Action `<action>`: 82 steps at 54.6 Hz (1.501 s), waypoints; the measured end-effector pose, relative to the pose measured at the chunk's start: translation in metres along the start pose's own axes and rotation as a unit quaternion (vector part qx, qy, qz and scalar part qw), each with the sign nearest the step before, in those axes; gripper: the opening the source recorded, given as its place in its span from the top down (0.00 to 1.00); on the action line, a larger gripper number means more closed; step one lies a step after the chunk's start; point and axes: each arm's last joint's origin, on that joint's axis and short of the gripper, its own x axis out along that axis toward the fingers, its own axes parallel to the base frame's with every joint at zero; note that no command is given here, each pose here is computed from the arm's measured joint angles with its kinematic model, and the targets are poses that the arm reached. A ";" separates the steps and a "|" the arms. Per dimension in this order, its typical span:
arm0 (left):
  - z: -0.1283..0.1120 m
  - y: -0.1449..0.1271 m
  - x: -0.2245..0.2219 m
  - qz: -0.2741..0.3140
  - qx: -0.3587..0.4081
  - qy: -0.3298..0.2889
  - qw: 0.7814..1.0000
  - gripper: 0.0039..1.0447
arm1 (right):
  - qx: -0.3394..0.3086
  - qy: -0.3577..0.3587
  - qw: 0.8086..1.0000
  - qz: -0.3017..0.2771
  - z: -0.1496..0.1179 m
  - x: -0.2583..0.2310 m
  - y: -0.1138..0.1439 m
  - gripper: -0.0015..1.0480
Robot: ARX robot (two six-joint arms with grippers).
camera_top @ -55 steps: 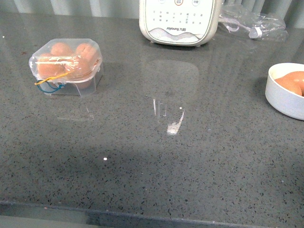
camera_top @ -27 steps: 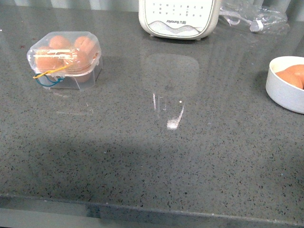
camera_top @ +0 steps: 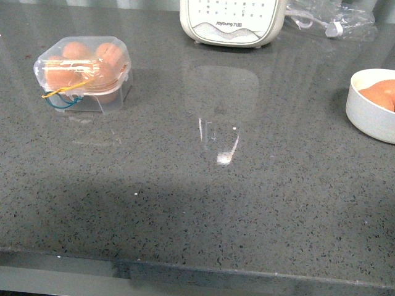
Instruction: Put egg into box
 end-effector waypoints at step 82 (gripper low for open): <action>-0.003 0.000 -0.013 0.000 0.000 0.002 1.000 0.06 | 0.000 0.000 1.000 0.000 0.000 0.000 0.000 0.07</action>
